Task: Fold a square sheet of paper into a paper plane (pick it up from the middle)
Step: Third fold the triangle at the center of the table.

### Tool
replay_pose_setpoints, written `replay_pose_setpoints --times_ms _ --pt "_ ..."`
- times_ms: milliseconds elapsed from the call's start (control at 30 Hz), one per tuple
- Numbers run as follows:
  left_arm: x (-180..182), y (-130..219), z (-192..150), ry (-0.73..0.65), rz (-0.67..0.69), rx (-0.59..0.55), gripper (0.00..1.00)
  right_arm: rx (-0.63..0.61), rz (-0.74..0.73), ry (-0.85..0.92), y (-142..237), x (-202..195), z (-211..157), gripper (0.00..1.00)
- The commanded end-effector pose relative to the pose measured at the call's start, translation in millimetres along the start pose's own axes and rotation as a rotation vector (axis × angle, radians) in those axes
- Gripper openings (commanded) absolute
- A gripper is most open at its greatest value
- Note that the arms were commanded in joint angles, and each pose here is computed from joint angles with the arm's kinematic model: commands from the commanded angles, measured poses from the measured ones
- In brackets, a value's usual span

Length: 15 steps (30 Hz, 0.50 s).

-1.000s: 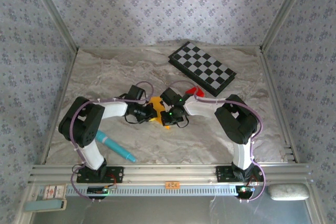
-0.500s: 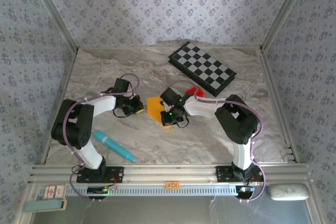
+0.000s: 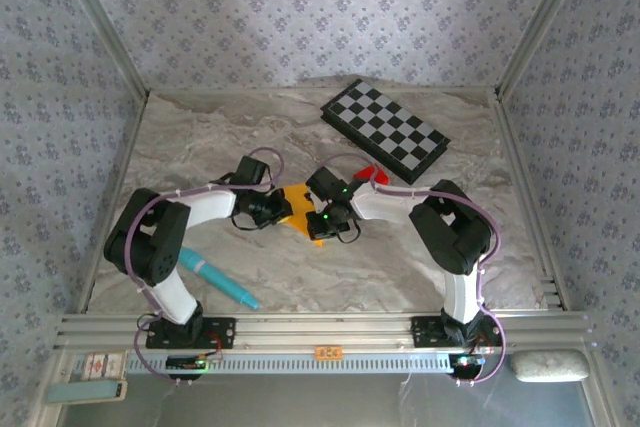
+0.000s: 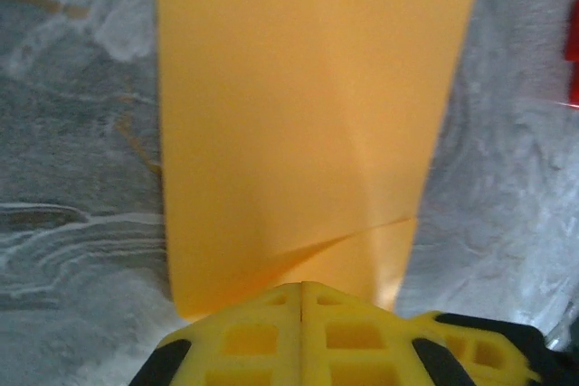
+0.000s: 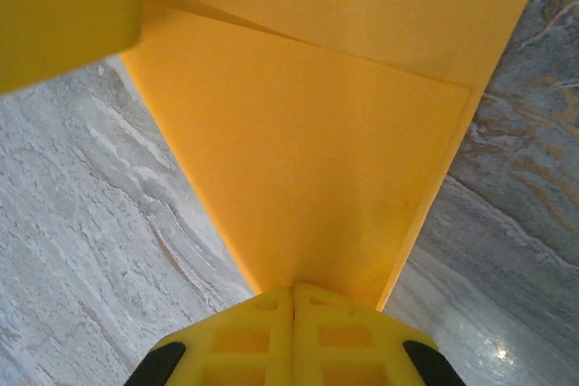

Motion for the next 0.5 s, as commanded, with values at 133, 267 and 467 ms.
replay_pose_setpoints --times_ms 133,267,467 --pt "13.8 -10.6 -6.0 0.036 0.078 0.051 0.01 0.038 -0.042 0.006 4.1 -16.2 -8.5 0.0" --pt "25.3 -14.5 -13.0 0.054 0.132 0.077 0.0 -0.025 0.072 0.048 20.9 5.4 5.0 0.0" --pt "31.1 -16.1 -16.1 0.067 0.167 0.096 0.0 -0.05 0.134 0.069 21.3 23.3 22.8 0.0"
Point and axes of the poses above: each hand's point on the last joint's axis, 136 mm out from that joint toward the fingers, its own y axis back along the fingers, its own x axis along the line the jaws close on, z = x × y, the point moved 6 cm from there along y, back along the fingers, and after that the axes turned 11 degrees about -y, right-handed, at the moved point
